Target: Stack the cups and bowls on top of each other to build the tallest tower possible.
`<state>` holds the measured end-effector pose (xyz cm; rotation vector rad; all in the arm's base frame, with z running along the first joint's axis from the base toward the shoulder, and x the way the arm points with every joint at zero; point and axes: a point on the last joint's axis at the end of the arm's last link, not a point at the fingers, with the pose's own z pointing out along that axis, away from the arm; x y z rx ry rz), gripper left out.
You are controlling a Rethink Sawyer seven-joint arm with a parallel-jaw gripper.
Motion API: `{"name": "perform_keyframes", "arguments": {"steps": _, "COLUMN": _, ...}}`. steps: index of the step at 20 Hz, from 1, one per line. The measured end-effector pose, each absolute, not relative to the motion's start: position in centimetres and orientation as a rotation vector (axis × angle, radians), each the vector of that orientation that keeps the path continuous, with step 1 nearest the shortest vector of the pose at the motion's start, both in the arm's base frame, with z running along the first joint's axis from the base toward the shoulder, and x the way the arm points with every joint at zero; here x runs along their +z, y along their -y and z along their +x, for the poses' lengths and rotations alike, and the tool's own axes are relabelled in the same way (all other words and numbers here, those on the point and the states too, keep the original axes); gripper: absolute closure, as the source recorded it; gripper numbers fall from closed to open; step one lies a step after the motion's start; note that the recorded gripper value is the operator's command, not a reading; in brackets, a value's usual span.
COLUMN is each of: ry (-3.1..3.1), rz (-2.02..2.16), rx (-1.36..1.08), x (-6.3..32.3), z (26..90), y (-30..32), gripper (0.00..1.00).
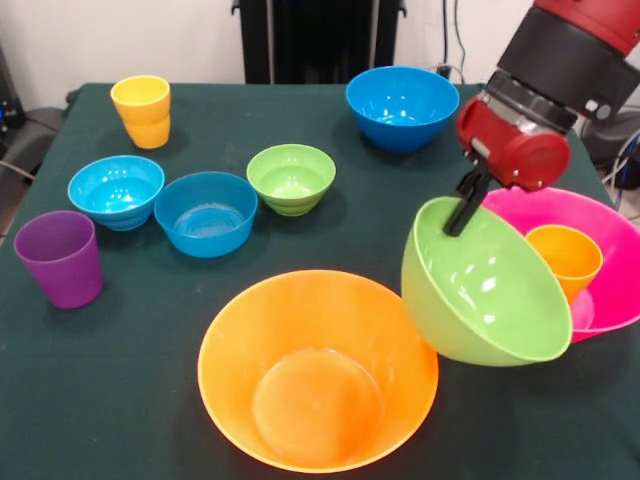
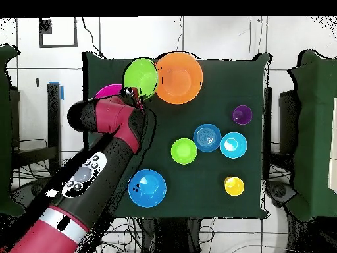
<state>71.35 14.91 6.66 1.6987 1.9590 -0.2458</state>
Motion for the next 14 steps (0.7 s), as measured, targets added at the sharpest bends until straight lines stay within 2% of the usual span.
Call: {"name": "perform_keyframes", "arguments": {"steps": 14, "ry": -1.897, "rz": 1.718, "rx": -0.337, "x": 12.9, "z": 71.6, "y": -14.7, "gripper": 1.00}}
